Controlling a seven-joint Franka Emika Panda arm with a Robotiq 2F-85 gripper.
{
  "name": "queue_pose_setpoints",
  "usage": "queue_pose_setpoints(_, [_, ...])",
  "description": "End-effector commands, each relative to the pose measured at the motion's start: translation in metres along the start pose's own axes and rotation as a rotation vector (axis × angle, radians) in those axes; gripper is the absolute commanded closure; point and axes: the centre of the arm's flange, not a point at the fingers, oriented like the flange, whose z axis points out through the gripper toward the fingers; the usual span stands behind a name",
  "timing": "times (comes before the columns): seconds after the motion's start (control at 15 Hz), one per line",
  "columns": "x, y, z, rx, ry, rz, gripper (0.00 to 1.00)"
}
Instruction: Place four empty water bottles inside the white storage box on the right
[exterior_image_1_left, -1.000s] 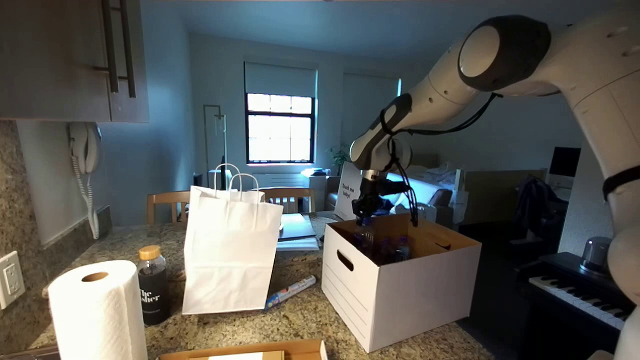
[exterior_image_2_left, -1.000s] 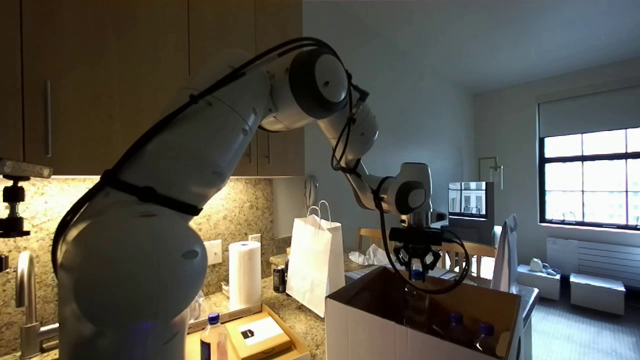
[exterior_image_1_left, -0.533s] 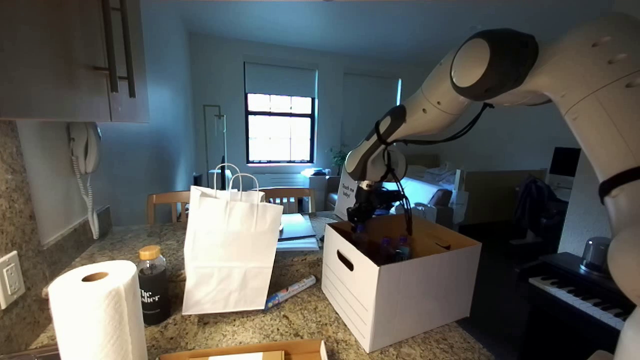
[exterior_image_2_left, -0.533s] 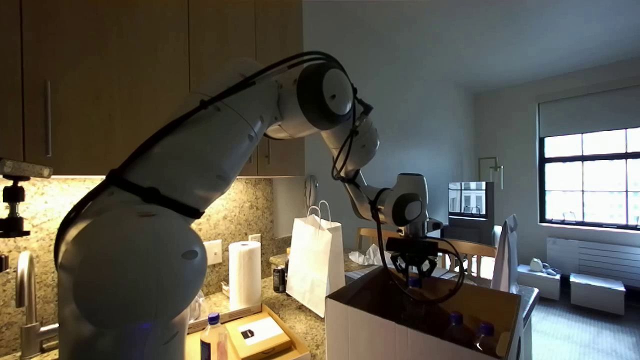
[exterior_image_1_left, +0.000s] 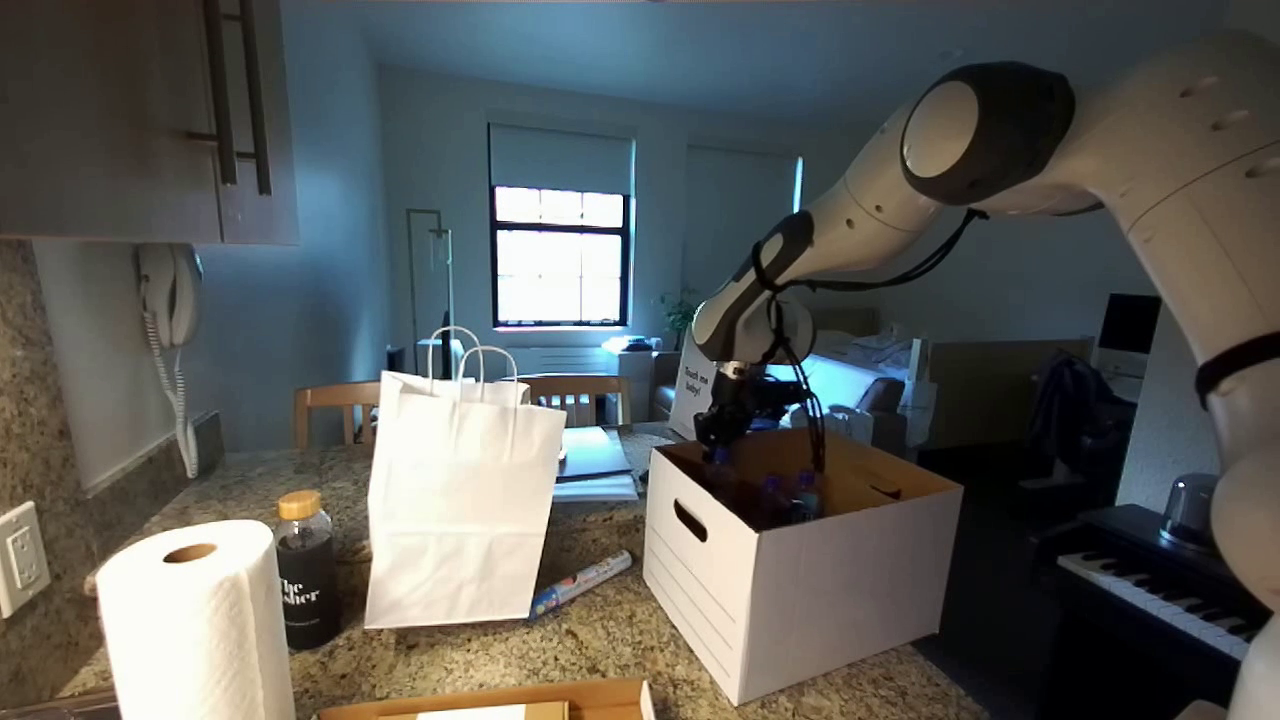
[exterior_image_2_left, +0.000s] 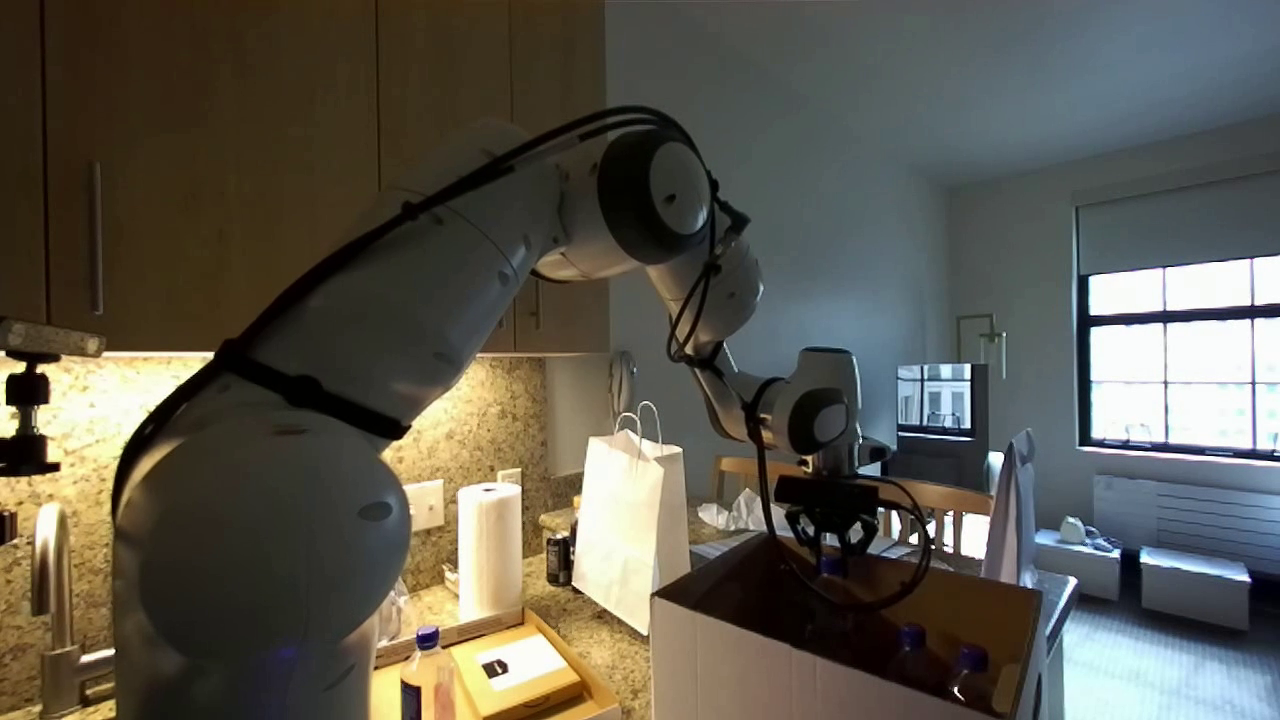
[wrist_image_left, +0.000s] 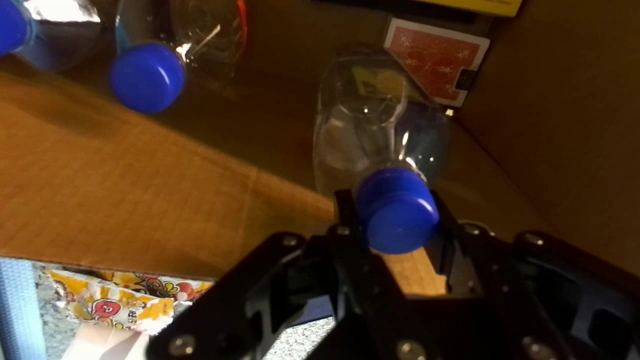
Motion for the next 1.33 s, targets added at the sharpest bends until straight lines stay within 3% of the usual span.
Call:
queue_pose_setpoints(0.0, [0.006, 0.012, -0.001, -0.002, 0.053, 0.038, 0.90])
queue_pose_setpoints(0.33, [0.007, 0.011, 0.004, 0.016, 0.055, 0.042, 0.89])
queue_pose_setpoints(1.07, [0.018, -0.047, 0.013, 0.067, 0.071, -0.041, 0.88])
queue_pose_setpoints(1.27, [0.018, -0.062, 0.011, 0.084, 0.132, -0.051, 0.88])
